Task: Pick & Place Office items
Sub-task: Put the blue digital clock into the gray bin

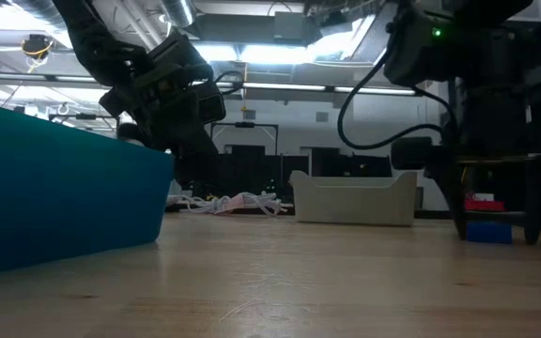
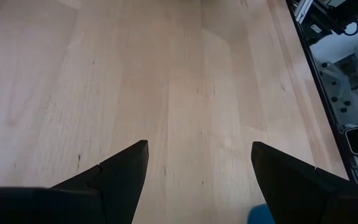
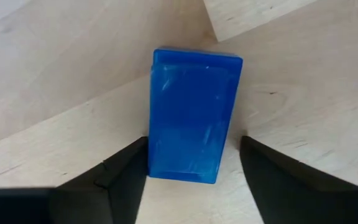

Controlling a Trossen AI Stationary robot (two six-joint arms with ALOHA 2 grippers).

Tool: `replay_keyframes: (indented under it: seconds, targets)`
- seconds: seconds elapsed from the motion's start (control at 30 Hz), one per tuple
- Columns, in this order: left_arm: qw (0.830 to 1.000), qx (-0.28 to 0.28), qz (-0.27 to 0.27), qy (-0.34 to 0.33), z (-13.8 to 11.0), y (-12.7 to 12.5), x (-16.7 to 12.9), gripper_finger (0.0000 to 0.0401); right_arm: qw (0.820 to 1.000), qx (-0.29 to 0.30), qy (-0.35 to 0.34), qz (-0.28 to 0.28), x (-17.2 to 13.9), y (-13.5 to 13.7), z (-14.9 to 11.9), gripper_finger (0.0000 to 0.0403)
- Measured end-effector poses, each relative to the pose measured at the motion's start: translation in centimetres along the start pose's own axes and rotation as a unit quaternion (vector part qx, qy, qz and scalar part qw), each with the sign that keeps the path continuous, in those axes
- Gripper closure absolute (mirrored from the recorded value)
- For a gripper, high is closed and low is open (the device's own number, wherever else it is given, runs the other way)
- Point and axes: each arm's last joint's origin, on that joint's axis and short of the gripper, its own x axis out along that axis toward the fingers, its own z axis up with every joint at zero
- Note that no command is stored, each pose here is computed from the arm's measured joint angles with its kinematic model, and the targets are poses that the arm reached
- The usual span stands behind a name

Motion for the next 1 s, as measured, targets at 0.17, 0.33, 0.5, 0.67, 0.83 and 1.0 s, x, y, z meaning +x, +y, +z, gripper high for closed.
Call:
replay_keyframes:
  seconds: [0.17, 0.33, 0.5, 0.67, 0.83, 1.0]
  targets:
    - [1.000, 0.000, 0.001, 0.000, 0.0, 0.0, 0.0, 0.0120, 1.000, 0.002, -0.006, 0.004, 0.0, 0.1, 0.1, 0.0205]
    - [1.000, -0.002, 0.000, 0.000, 0.0, 0.0, 0.0, 0.0120, 1.000, 0.001, -0.010, 0.007, 0.0, 0.1, 0.1, 0.0250]
    - [0.999, -0.004, -0.009, -0.033, 0.7, -0.2, 0.0, 0.0120, 0.998, 0.002, -0.022, 0.055, -0.4, 0.4, 0.2, 0.0250]
    - [0.997, -0.016, -0.021, -0.070, 2.3, -0.3, -0.4, 0.0120, 0.983, 0.014, -0.062, 0.172, -2.3, 1.1, 0.4, 0.0250]
    - [0.995, -0.007, -0.025, -0.097, 4.2, -0.3, -0.9, 0.0120, 0.959, 0.020, -0.094, 0.266, -4.5, 1.7, 1.0, 0.0250]
    - [0.992, 0.001, -0.021, -0.127, 6.2, -0.1, -1.7, 0.0120, 0.935, 0.003, -0.122, 0.332, -6.7, 2.3, 2.2, 0.0250]
